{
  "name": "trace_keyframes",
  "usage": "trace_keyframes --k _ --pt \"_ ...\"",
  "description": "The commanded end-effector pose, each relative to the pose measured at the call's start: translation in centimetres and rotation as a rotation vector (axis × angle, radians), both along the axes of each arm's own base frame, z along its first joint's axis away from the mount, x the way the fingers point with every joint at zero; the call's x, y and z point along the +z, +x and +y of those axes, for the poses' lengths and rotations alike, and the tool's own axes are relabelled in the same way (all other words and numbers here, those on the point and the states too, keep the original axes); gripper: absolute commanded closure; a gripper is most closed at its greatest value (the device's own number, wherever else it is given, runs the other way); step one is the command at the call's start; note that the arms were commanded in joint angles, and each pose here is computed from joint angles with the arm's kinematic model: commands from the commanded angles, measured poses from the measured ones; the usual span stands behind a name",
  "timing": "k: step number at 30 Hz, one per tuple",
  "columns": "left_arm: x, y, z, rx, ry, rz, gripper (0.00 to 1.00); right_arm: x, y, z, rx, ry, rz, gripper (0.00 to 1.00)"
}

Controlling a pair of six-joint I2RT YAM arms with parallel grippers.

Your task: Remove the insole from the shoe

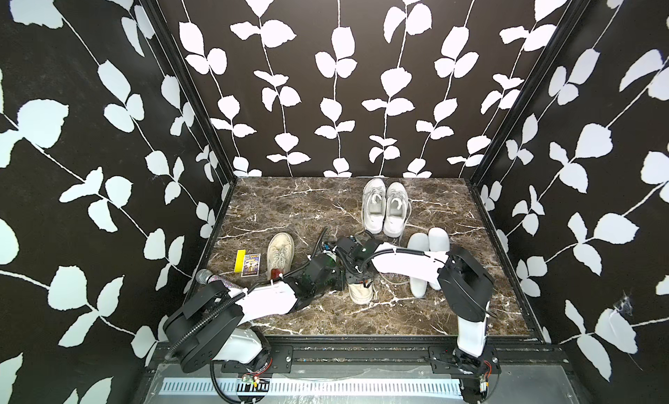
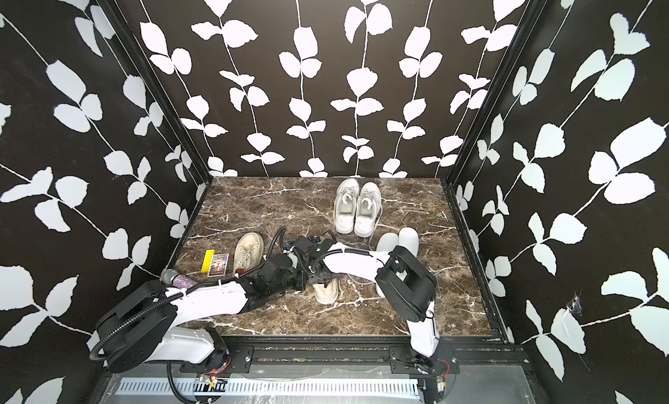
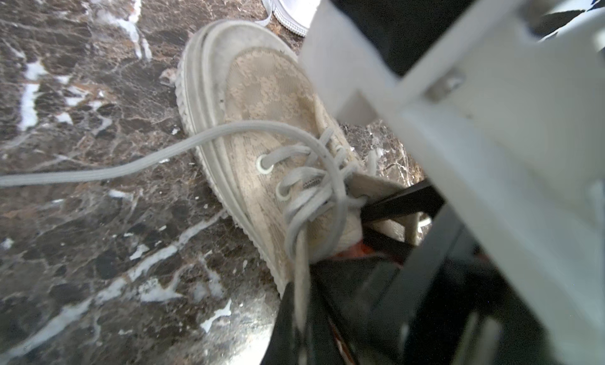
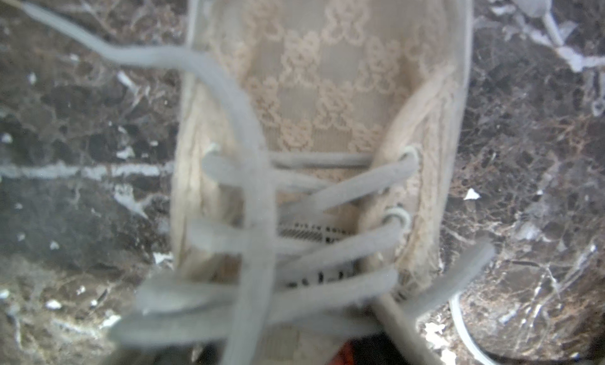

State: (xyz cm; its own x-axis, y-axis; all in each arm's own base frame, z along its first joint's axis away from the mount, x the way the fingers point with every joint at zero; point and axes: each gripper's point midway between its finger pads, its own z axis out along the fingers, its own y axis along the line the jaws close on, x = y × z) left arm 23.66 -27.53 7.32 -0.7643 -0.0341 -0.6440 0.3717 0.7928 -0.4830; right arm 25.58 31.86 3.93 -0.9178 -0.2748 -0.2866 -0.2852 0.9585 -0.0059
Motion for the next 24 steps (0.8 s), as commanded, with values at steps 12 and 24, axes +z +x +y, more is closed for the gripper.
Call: trace_keyframes --k 12,24 --pt "0.8 -0.2 0.5 0.019 -0.008 -0.023 1.00 -5.4 -1.3 -4.7 -0.083 -0.148 0.074 0.92" --pt "1.0 -0.1 0.9 0.010 0.043 -0.036 1.00 0.9 1.8 -4.8 -0.199 0.178 -0.197 1.00"
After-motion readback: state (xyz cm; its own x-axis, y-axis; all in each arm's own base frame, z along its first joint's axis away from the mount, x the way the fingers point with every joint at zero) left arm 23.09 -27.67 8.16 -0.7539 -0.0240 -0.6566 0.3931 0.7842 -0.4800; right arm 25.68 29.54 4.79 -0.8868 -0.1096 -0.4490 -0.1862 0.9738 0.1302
